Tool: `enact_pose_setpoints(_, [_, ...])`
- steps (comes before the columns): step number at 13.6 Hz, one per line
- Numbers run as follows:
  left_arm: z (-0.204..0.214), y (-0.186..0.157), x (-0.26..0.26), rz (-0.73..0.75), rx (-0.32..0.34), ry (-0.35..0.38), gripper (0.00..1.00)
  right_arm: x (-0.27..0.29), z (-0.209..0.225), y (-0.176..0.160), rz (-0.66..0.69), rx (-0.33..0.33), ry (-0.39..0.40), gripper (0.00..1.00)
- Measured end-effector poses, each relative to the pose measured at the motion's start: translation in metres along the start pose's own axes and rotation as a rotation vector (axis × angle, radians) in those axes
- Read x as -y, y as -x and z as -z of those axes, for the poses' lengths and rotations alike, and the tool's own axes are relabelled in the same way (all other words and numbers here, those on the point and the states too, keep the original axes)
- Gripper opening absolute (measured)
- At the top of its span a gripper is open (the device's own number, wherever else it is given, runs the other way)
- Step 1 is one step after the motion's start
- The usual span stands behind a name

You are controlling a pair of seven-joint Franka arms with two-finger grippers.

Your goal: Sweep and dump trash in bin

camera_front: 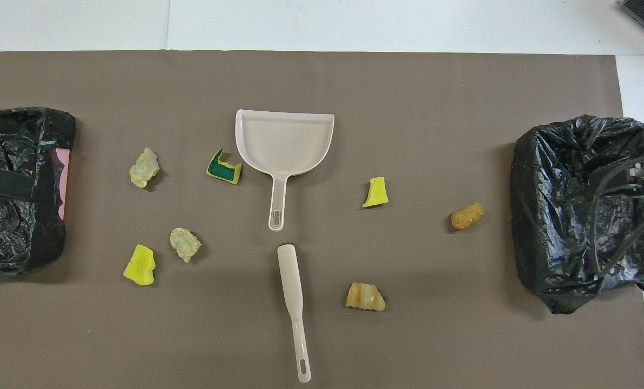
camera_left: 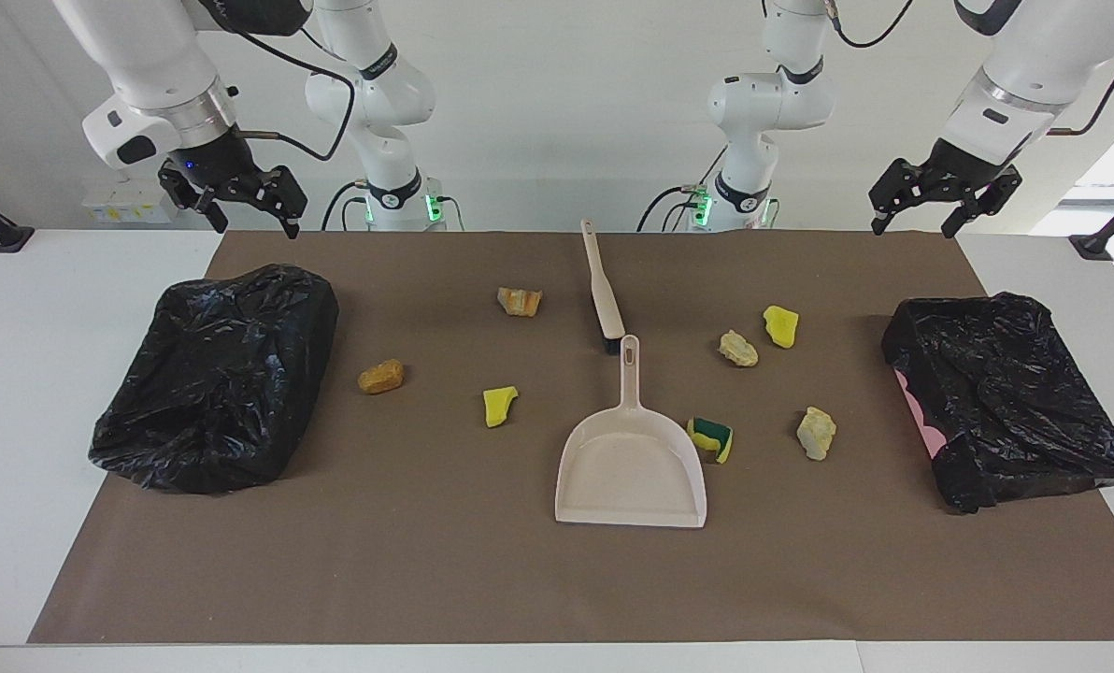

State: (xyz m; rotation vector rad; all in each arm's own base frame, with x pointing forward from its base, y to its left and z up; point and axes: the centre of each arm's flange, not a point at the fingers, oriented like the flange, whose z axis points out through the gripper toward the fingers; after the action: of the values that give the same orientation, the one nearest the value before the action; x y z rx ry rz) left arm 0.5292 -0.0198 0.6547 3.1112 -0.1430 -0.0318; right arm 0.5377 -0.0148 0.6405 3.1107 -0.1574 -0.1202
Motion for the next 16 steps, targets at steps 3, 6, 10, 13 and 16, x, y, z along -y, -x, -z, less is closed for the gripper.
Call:
enact_pose_setpoints(3, [0.001,0.000,0.005,0.009,-0.001,0.000,1.00,0.006,0.001,0.001,0.011,-0.001,0.001,1.00])
enact_pose_setpoints(6, [0.001,0.001,0.008,0.015,-0.002,0.000,1.00,0.010,0.001,0.001,0.019,0.000,0.002,1.00])
enact_pose_setpoints(10, [0.001,0.001,0.006,0.011,0.001,0.000,1.00,0.031,-0.009,-0.002,0.057,0.020,0.006,1.00])
enact_pose_setpoints(13, [0.000,0.002,0.002,0.004,0.012,0.001,1.00,0.056,-0.030,-0.013,0.101,0.051,0.009,1.00])
enact_pose_setpoints(16, [-0.001,0.003,-0.021,-0.039,0.019,0.002,1.00,0.102,-0.053,-0.030,0.124,0.026,-0.008,1.00])
